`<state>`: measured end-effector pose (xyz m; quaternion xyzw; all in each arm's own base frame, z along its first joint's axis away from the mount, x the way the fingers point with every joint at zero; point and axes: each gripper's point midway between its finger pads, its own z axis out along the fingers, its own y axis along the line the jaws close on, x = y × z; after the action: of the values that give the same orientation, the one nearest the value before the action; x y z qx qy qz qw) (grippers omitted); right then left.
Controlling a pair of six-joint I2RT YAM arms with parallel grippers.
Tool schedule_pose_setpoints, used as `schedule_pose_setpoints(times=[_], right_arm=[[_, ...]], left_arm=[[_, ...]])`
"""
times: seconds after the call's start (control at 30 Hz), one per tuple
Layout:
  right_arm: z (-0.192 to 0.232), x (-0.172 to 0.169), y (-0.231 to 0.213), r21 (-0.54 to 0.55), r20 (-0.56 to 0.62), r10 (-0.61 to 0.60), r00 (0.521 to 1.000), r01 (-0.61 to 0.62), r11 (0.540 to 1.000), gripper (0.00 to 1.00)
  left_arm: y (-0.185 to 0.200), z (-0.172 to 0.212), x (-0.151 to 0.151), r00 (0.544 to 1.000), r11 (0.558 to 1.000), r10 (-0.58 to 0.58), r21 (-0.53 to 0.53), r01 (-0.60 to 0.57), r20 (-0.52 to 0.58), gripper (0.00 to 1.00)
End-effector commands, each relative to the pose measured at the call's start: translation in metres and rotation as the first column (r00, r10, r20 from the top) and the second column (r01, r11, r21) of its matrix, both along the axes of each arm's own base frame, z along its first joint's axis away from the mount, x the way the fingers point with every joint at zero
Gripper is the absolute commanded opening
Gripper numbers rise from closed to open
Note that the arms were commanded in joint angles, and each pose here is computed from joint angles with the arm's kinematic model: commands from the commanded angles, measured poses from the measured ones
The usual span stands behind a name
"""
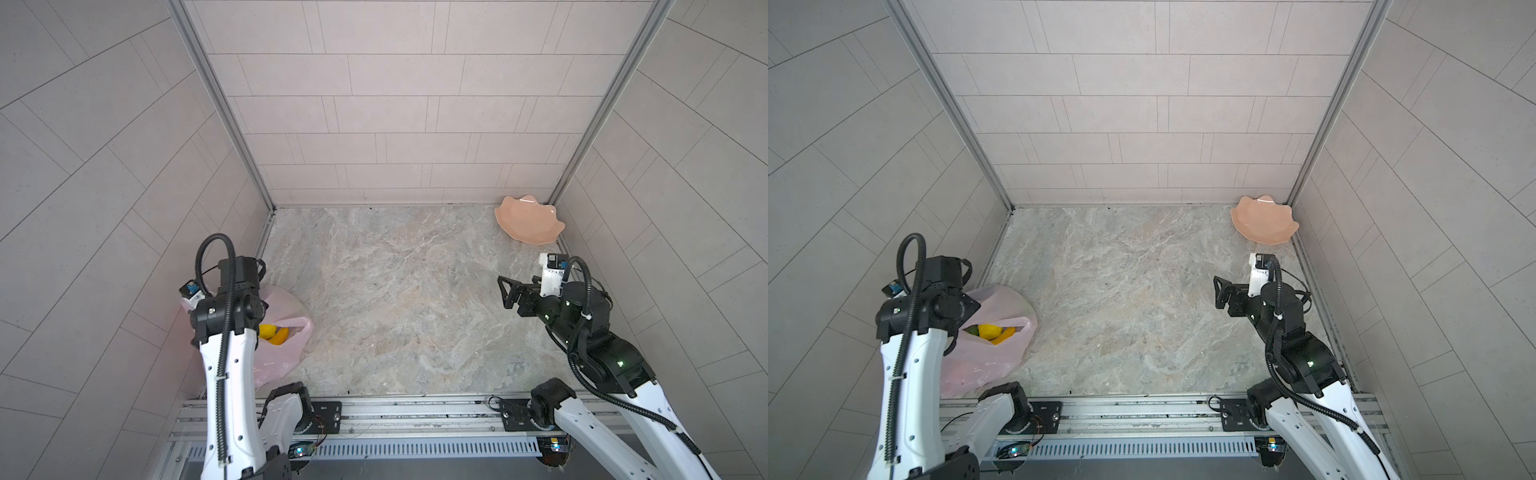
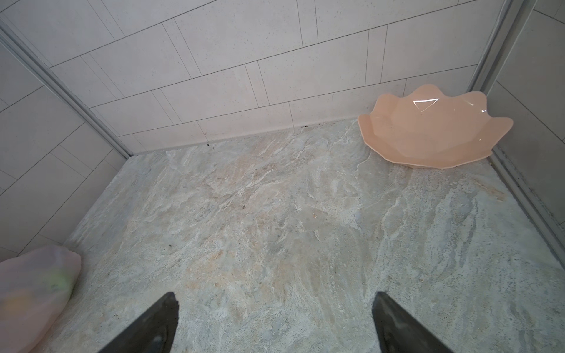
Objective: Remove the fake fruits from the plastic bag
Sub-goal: 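Lift and drag the pink bag toward the table centre with the left gripper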
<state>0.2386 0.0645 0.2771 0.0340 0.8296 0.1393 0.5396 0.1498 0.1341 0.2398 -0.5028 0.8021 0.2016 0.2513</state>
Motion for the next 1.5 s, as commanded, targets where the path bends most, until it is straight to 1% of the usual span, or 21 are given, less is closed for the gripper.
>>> schedule_pose_setpoints(times=[0.0,0.03,0.1,0.17,0.2,0.23,0.27,0.33,0.4,0.47,0.57,0.6,0.67,0.73,0.77,1.0,1.1,1.17,1.33,1.4,1.47], right_arm=[[-0.006,-0.004,-0.004,-0.021,-0.017,-0.015,1.000,0.015,1.000,0.98],[-0.007,-0.004,-0.004,-0.020,-0.020,-0.015,1.000,0.014,1.000,0.98],[-0.010,-0.005,-0.004,-0.020,-0.028,-0.017,0.999,0.016,1.000,0.98],[-0.013,-0.006,-0.005,-0.025,-0.040,-0.020,0.999,0.019,1.000,0.98],[-0.013,-0.006,-0.006,-0.026,-0.044,-0.024,0.999,0.023,0.999,0.98],[-0.014,-0.006,-0.007,-0.030,-0.048,-0.027,0.998,0.026,0.999,0.98],[-0.015,-0.007,-0.008,-0.034,-0.051,-0.032,0.998,0.030,0.999,0.98],[-0.017,-0.007,-0.010,-0.040,-0.059,-0.043,0.997,0.041,0.998,0.98],[-0.019,-0.008,-0.012,-0.044,-0.065,-0.054,0.996,0.051,0.998,0.98],[-0.020,-0.007,-0.013,-0.044,-0.070,-0.062,0.996,0.059,0.997,0.98],[-0.023,-0.005,-0.012,-0.049,-0.077,-0.061,0.995,0.058,0.997,0.97],[-0.025,-0.004,-0.013,-0.065,-0.077,-0.063,0.995,0.058,0.996,0.98],[-0.030,-0.002,-0.024,-0.102,-0.092,-0.120,0.989,0.110,0.989,0.98],[-0.032,0.000,-0.025,-0.111,-0.102,-0.131,0.986,0.120,0.987,0.98],[-0.032,0.001,-0.024,-0.108,-0.105,-0.128,0.986,0.117,0.987,0.98],[-0.030,0.007,-0.013,-0.058,-0.118,-0.095,0.988,0.089,0.994,0.97],[-0.030,0.012,-0.001,-0.026,-0.127,-0.045,0.991,0.042,0.999,0.97],[-0.029,0.016,0.010,0.006,-0.135,-0.002,0.991,0.003,1.000,0.97],[-0.022,0.021,0.029,0.027,-0.138,0.061,0.989,-0.058,0.998,0.96],[-0.016,0.022,0.036,0.022,-0.128,0.083,0.988,-0.081,0.996,0.96],[-0.010,0.021,0.044,0.015,-0.116,0.113,0.987,-0.112,0.994,0.96]], left_arm=[[-0.005,-0.004,0.034,0.991,0.996,-0.073,-0.052,0.079,0.110,0.84],[-0.006,-0.003,0.041,0.987,0.994,-0.087,-0.057,0.095,0.135,0.77],[-0.011,-0.003,0.061,0.974,0.985,-0.135,-0.084,0.152,0.180,0.50],[-0.017,-0.004,0.078,0.963,0.972,-0.171,-0.122,0.199,0.207,0.31],[-0.022,-0.004,0.089,0.953,0.959,-0.205,-0.148,0.241,0.225,0.23],[-0.027,-0.004,0.096,0.947,0.948,-0.222,-0.177,0.266,0.234,0.19],[-0.031,-0.004,0.105,0.941,0.937,-0.232,-0.203,0.284,0.248,0.11],[-0.042,0.000,0.125,0.918,0.913,-0.271,-0.225,0.340,0.288,0.02],[-0.059,0.009,0.148,0.887,0.887,-0.332,-0.214,0.409,0.320,0.00],[-0.079,0.022,0.167,0.852,0.861,-0.406,-0.174,0.478,0.330,0.00],[-0.118,0.041,0.194,0.776,0.797,-0.521,-0.123,0.591,0.354,0.00],[-0.129,0.045,0.200,0.755,0.778,-0.544,-0.115,0.617,0.366,0.00],[-0.152,0.055,0.210,0.712,0.741,-0.588,-0.097,0.664,0.384,0.00],[-0.171,0.061,0.215,0.682,0.715,-0.617,-0.081,0.694,0.393,0.00],[-0.183,0.064,0.216,0.659,0.694,-0.635,-0.079,0.716,0.403,0.00],[-0.264,0.073,0.212,0.526,0.549,-0.719,-0.093,0.831,0.454,0.00],[-0.306,0.081,0.207,0.446,0.464,-0.749,-0.094,0.881,0.490,0.00],[-0.338,0.086,0.204,0.378,0.387,-0.774,-0.093,0.917,0.508,0.00],[-0.399,0.100,0.190,0.223,0.228,-0.835,-0.053,0.972,0.504,0.00],[-0.413,0.104,0.184,0.179,0.184,-0.843,-0.042,0.982,0.508,0.00],[-0.420,0.104,0.179,0.158,0.160,-0.850,-0.040,0.986,0.503,0.02]])
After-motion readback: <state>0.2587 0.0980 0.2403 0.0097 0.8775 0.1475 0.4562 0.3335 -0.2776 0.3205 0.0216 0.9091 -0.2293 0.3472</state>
